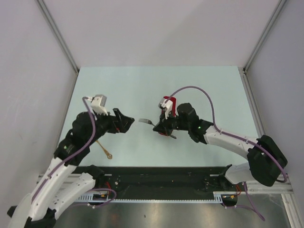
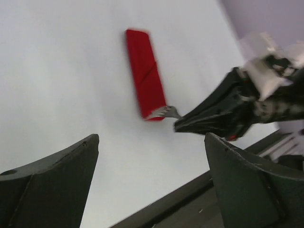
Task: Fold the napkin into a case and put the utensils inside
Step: Pass from the left arm to the right, then pass from the right arm to the left
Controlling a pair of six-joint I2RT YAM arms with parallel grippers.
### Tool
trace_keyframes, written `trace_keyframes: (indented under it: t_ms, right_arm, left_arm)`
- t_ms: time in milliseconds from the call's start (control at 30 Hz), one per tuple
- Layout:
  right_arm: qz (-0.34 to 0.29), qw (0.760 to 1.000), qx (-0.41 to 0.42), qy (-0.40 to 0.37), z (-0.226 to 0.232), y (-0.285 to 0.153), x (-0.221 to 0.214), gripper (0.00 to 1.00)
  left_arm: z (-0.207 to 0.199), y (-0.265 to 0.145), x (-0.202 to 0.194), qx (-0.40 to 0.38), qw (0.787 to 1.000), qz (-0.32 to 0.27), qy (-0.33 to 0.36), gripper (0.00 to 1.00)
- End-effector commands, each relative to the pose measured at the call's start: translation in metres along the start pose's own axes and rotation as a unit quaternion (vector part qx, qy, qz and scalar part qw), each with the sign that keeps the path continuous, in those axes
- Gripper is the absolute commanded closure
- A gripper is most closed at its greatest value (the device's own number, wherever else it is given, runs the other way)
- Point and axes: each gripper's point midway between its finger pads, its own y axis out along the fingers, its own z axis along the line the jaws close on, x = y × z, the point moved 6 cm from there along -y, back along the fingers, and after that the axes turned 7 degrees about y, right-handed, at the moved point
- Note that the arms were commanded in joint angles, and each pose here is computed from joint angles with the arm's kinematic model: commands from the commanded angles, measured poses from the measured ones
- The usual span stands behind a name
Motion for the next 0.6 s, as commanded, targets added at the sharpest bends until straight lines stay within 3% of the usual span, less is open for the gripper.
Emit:
trace_keyframes:
  t_ms: [0, 67, 100, 133, 167, 267, 367, 567]
  right_arm:
    - [-0.254, 0.94, -0.076, 0.216, 0.002, -0.024, 0.077, 1.0]
    - [-0.308, 0.913, -0.069, 0.259, 0.007, -0.037, 0.087, 1.0]
    - [-0.341, 0.889, -0.112, 0.284, 0.001, -0.041, 0.085, 1.0]
    - [-0.359, 0.877, -0.122, 0.294, -0.001, -0.045, 0.088, 1.0]
    - [-0.375, 0.868, -0.12, 0.301, 0.0, -0.048, 0.094, 1.0]
    - [-0.427, 0.837, -0.109, 0.323, -0.004, -0.055, 0.103, 1.0]
    - [-0.448, 0.823, -0.084, 0.338, 0.001, -0.052, 0.109, 1.0]
    - [-0.442, 0.823, -0.054, 0.353, 0.005, -0.047, 0.106, 1.0]
  left_arm:
    - [-0.021, 0.016, 0.002, -0.105, 0.981, -0.102, -0.13, 0.04]
    - [-0.024, 0.03, -0.019, -0.138, 0.972, -0.084, -0.17, 0.05]
    - [-0.028, 0.034, -0.025, -0.16, 0.967, -0.08, -0.181, 0.06]
    - [-0.039, 0.032, -0.018, -0.218, 0.954, -0.102, -0.179, 0.06]
    - [-0.039, 0.044, -0.034, -0.231, 0.949, -0.071, -0.204, 0.06]
    - [-0.059, 0.059, -0.039, -0.287, 0.938, -0.029, -0.191, 0.08]
    - [-0.088, 0.055, -0.032, -0.364, 0.915, -0.031, -0.17, 0.09]
    - [-0.097, 0.061, -0.025, -0.385, 0.911, -0.031, -0.145, 0.14]
